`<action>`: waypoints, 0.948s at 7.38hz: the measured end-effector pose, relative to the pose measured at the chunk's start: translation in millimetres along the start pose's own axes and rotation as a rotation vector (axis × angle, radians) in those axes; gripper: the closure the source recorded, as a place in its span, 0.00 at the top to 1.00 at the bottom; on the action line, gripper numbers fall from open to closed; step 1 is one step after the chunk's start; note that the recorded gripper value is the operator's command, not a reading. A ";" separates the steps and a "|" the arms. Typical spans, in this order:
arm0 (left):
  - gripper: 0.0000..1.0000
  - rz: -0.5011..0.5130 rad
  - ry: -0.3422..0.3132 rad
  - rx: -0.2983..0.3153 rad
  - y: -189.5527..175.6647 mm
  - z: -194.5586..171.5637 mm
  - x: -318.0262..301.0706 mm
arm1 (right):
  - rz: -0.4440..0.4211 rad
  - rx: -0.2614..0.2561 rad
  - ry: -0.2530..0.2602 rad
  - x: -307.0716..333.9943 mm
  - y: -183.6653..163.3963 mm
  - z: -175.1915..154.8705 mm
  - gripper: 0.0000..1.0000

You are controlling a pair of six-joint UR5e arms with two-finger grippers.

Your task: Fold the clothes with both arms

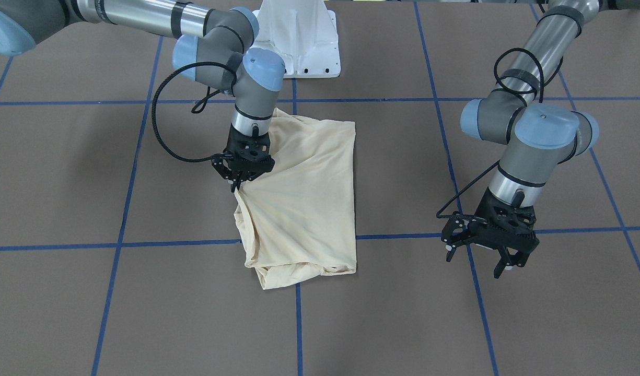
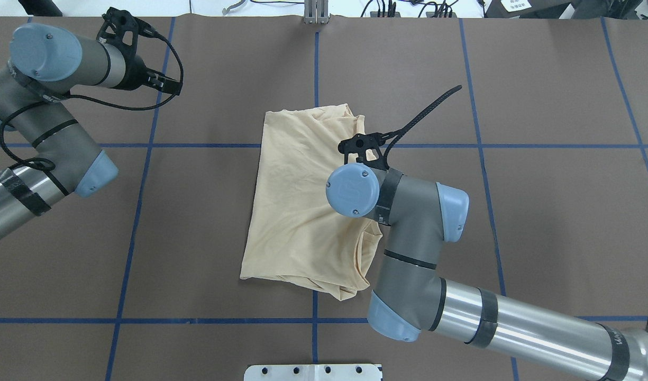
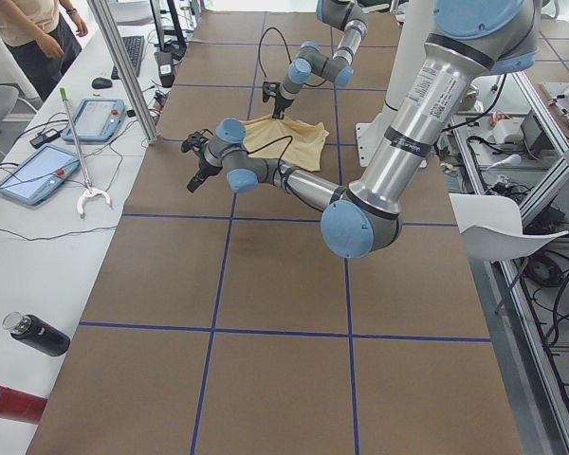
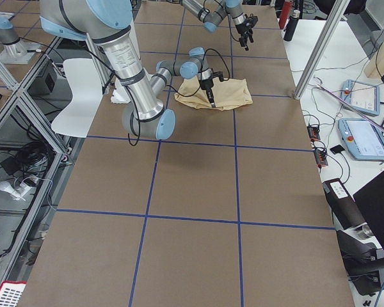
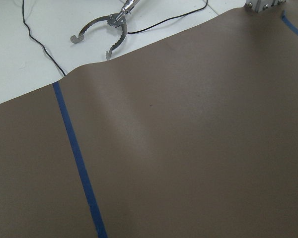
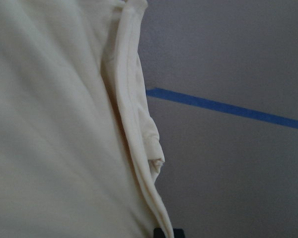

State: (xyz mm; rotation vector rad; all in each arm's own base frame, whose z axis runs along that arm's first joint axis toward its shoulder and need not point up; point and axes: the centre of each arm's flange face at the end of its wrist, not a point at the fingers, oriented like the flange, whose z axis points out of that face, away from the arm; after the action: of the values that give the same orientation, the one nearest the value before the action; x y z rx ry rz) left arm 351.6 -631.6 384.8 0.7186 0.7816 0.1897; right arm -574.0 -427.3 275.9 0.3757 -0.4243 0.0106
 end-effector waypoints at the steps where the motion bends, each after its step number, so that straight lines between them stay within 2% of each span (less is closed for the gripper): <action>1: 1.00 0.000 0.000 0.000 0.1 0.0 0.0 | -0.001 0.012 -0.016 7.5 -4.3 -4.6 1.00; 3: 1.00 0.000 0.001 -0.001 0.5 0.2 0.5 | 0.030 0.041 -0.123 5.7 -15.8 -26.0 1.00; 5: 1.00 -0.019 0.015 0.009 1.1 -8.7 5.0 | 0.092 0.048 -0.234 13.0 -17.0 -57.1 1.00; 7: 1.00 -0.148 0.112 -0.003 25.9 -47.0 29.2 | 0.192 0.036 -0.324 54.9 6.0 -92.5 1.00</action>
State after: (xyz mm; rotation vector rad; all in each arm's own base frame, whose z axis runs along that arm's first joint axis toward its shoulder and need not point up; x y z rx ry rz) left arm 341.9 -575.8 361.9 0.6487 0.9376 0.0978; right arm -487.5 -392.3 222.2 0.3719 -0.7802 0.1455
